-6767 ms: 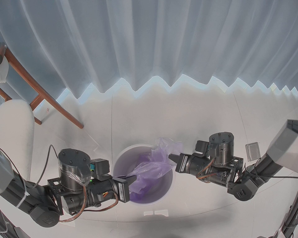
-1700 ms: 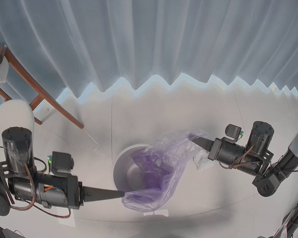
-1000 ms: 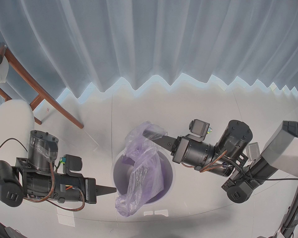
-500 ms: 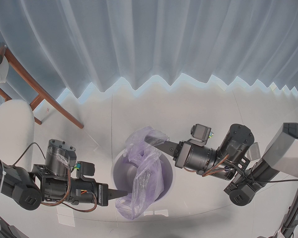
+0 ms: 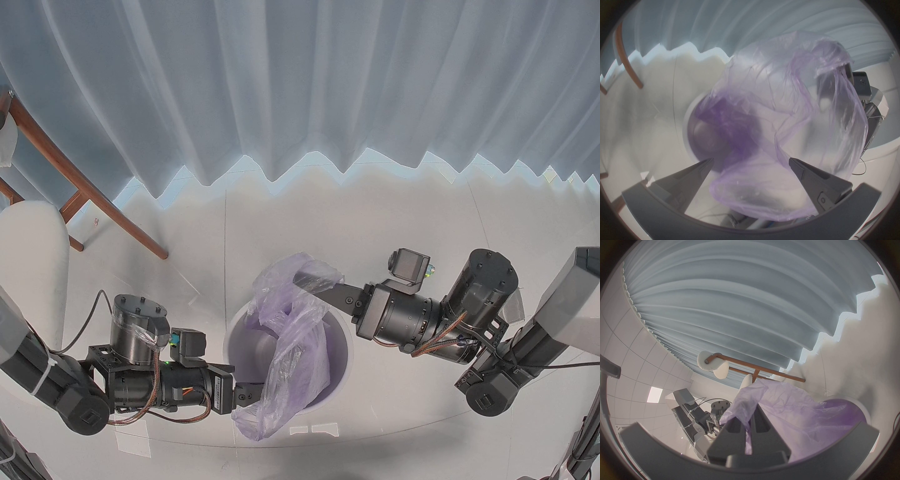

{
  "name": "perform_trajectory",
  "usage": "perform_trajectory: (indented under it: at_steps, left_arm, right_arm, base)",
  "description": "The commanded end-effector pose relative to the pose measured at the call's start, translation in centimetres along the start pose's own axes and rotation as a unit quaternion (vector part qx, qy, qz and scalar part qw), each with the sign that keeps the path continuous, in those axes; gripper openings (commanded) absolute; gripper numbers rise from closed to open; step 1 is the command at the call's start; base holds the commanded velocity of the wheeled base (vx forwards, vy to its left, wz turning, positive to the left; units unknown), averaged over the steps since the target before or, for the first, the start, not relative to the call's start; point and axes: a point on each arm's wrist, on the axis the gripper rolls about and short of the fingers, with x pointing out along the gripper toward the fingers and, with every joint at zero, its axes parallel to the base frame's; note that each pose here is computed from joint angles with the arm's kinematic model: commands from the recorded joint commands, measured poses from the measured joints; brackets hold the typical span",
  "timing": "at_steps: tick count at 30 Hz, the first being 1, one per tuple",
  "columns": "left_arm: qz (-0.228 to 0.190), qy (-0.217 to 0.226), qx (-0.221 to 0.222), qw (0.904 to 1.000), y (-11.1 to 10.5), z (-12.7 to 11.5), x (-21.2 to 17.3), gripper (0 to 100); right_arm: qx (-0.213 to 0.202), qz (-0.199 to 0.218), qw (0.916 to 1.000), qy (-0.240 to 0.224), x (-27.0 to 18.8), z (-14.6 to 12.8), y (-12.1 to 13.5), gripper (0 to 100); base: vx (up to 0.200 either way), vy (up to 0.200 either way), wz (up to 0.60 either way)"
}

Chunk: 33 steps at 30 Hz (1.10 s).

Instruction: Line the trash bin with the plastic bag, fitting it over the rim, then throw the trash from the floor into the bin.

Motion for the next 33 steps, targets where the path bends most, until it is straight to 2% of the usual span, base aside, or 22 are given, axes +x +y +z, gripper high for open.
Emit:
perform_trajectory:
  at_steps: [1, 3, 7, 11, 14, 16, 19, 21, 22, 25, 33]
  left_arm:
    - [0.021, -0.008, 0.019, 0.9996, 2.8, -2.6, 0.9, 100]
    - [0.026, -0.027, 0.030, 0.9988, 3.4, -2.7, 0.7, 100]
    - [0.043, -0.073, 0.082, 0.9931, 4.4, -1.9, 0.0, 100]
    - [0.063, -0.082, 0.088, 0.9907, 5.3, -2.0, -1.1, 100]
    - [0.020, -0.069, 0.116, 0.9907, 5.9, -2.9, -2.2, 100]
    - [-0.019, -0.078, 0.134, 0.9878, 6.1, -3.0, -2.4, 100]
    - [-0.023, -0.085, 0.142, 0.9859, 7.5, -3.2, -2.6, 100]
    - [-0.029, -0.089, 0.170, 0.9810, 9.0, -3.3, -2.5, 100]
    - [-0.052, -0.085, 0.184, 0.9779, 10.0, -3.8, -2.2, 100]
    - [-0.075, -0.077, 0.221, 0.9693, 11.3, -5.1, -1.7, 100]
    - [-0.089, -0.082, 0.245, 0.9620, 11.3, -5.2, -0.5, 100]
  right_arm:
    - [-0.004, 0.006, 0.9999, -0.007, -0.7, 0.6, 1.0, 0]
    - [-0.003, 0.005, 1.0000, -0.008, -0.8, 0.6, 1.1, 0]
    - [-0.006, 0.007, 0.9999, -0.010, -0.9, 0.8, 1.2, 0]
    - [-0.006, 0.006, 0.9999, -0.011, -1.1, 0.8, 1.2, 0]
    - [-0.007, 0.006, 0.9999, -0.013, -1.1, 0.9, 1.2, 0]
    - [-0.006, 0.005, 0.9999, -0.013, -1.2, 0.8, 1.1, 0]
    - [-0.006, 0.005, 0.9999, -0.012, -1.2, 0.8, 1.1, 0]
    - [-0.006, 0.004, 0.9999, -0.012, -1.1, 0.8, 1.1, 0]
    - [-0.006, 0.005, 0.9999, -0.012, -1.1, 0.8, 1.1, 0]
    - [-0.006, 0.006, 0.9999, -0.013, -1.0, 0.9, 1.1, 0]
    - [-0.005, 0.005, 0.9999, -0.012, -1.1, 0.8, 1.0, 0]
  base:
    - [0.000, 0.000, 0.00]
    - [0.000, 0.000, 0.00]
    - [0.000, 0.000, 0.00]
    - [0.000, 0.000, 0.00]
    - [0.000, 0.000, 0.00]
    - [0.000, 0.000, 0.00]
    - [0.000, 0.000, 0.00]
    - [0.000, 0.000, 0.00]
    - [0.000, 0.000, 0.00]
    - [0.000, 0.000, 0.00]
    - [0.000, 0.000, 0.00]
